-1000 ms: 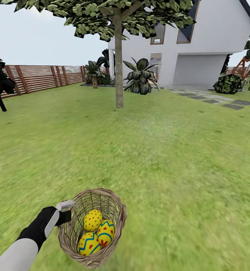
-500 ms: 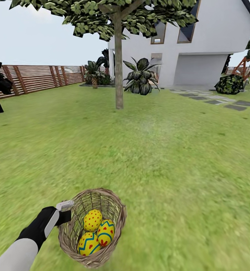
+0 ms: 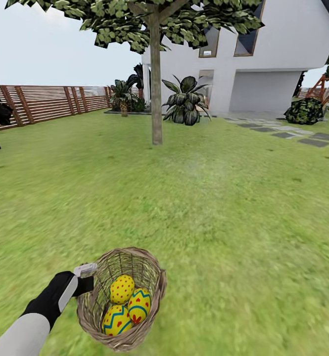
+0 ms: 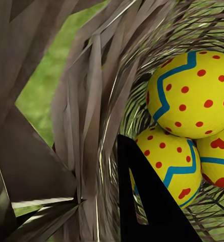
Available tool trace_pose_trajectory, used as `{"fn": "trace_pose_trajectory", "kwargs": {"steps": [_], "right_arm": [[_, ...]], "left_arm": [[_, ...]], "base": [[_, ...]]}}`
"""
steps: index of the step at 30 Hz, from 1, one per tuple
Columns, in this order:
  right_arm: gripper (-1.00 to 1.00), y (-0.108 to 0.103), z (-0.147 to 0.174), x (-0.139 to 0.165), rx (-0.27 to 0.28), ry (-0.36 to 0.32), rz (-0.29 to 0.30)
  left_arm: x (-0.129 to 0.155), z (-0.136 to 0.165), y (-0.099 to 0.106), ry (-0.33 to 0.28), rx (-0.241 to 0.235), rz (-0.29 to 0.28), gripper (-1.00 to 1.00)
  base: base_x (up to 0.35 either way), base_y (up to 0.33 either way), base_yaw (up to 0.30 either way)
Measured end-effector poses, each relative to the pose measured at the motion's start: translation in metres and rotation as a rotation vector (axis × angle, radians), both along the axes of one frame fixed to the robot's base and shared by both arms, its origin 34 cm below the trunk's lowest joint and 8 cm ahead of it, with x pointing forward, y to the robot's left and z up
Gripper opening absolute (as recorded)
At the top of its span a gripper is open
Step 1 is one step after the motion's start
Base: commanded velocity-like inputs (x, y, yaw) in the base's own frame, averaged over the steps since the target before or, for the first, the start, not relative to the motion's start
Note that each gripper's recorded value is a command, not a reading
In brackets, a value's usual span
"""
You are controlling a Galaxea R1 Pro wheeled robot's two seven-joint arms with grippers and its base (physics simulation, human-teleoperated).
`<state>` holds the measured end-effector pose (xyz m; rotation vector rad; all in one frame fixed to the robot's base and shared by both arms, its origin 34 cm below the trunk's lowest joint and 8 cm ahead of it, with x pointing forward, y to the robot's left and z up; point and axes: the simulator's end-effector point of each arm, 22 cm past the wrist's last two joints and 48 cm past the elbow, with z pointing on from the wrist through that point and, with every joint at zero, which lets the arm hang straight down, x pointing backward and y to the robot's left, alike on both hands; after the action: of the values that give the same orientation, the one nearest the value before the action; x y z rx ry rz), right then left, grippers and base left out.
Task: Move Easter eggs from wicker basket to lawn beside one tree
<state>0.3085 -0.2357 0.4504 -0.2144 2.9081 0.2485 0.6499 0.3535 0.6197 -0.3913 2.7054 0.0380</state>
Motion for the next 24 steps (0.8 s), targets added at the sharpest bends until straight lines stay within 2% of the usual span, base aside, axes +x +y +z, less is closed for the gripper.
{"fn": "trace_pose_trajectory", "kwargs": {"steps": [24], "right_arm": [[1.00,0.0004,0.0000,0.0001,0.000,0.000,0.000]], "left_arm": [[0.0000,0.0000,-0.0002,0.000,-0.001,0.000,-1.00]], "base": [[0.341,0.000,0.000]]}}
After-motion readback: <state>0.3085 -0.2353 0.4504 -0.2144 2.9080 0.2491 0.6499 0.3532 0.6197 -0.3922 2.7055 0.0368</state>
